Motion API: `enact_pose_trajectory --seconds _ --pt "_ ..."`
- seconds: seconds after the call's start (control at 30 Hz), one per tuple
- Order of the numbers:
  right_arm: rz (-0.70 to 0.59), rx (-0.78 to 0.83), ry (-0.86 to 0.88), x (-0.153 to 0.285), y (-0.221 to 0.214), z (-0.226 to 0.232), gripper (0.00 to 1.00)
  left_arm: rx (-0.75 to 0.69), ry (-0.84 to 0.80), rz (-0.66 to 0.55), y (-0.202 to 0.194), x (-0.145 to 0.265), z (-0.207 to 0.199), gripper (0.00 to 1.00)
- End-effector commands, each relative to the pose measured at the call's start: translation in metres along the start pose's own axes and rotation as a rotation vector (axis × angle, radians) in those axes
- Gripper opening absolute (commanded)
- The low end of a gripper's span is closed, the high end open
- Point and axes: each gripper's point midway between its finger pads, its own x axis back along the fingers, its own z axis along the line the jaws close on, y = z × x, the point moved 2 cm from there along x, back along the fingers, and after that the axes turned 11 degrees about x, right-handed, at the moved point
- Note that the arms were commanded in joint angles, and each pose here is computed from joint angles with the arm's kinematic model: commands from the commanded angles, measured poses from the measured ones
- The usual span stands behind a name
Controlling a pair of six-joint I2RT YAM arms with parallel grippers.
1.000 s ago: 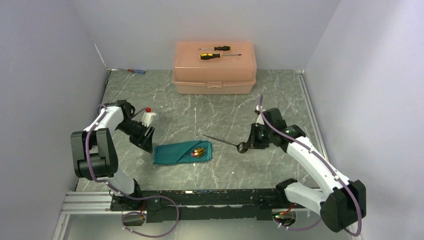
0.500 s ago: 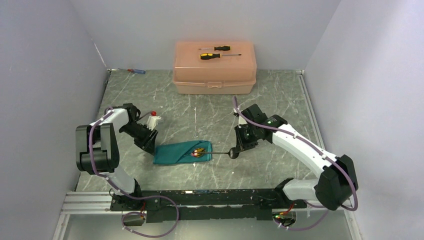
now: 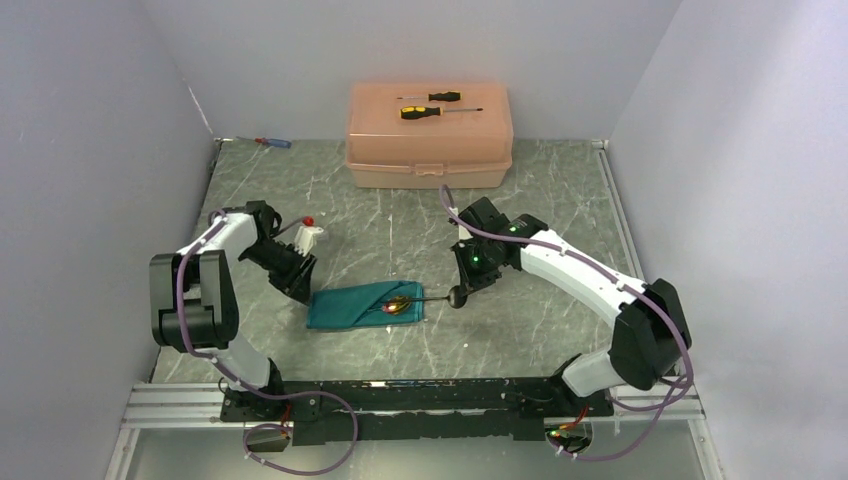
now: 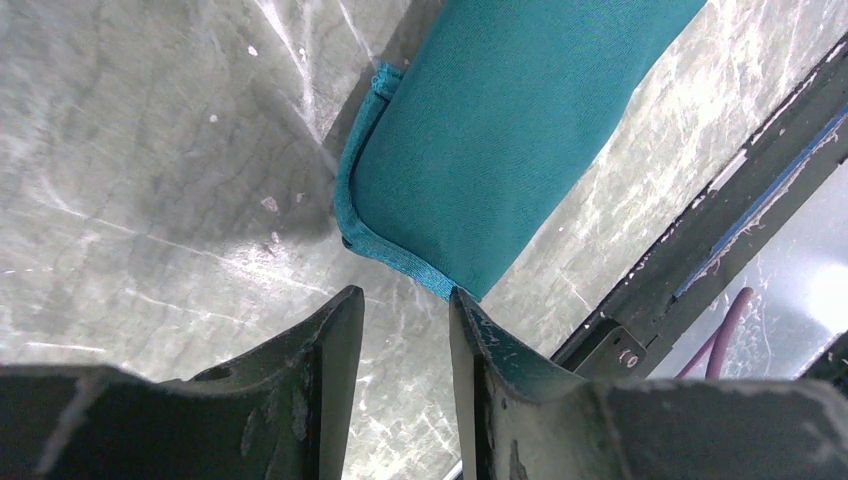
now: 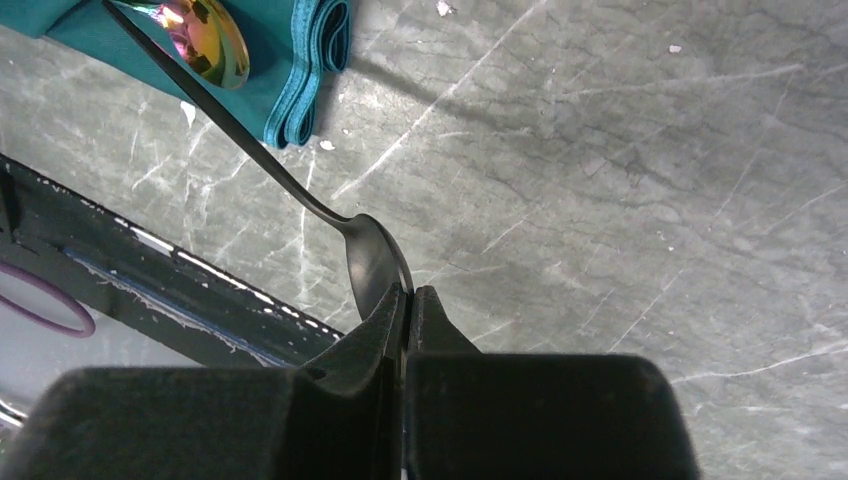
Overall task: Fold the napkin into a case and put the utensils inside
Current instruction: Insert the spoon into the folded napkin.
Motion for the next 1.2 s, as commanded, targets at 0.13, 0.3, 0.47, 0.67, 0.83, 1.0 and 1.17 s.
enact_pose_trajectory --seconds 0.13,0.3,0.47,0.67,0.83,1.0,1.17 --pt "-0.024 0.043 -0.014 0.002 0.022 0.010 0.00 -0.055 0.010 -0.031 0.005 0.004 -0.006 0.39" --pt "-0.013 0.059 -0.021 0.000 0.026 0.012 0.00 -0.074 0.069 -0.018 0.001 -0.010 0.006 0.33" --pt "0.013 0.072 -0.032 -0.006 0.026 0.011 0.00 -0.082 0.079 -0.002 0.001 -0.015 0.007 0.31" --pt "0.022 0.077 -0.044 -0.011 0.026 0.010 0.00 -0.090 0.106 0.005 0.002 -0.020 0.010 0.31" --pt "0.011 0.076 -0.047 -0.014 0.031 0.011 0.00 -0.080 0.111 0.007 0.001 -0.022 0.012 0.30" --pt "-0.008 0.079 -0.028 -0.018 0.040 0.019 0.00 -0.111 0.121 0.033 -0.002 -0.029 0.009 0.30" --pt "-0.010 0.108 0.009 -0.024 0.046 0.031 0.00 -0.112 0.133 0.045 -0.003 -0.031 0.013 0.31"
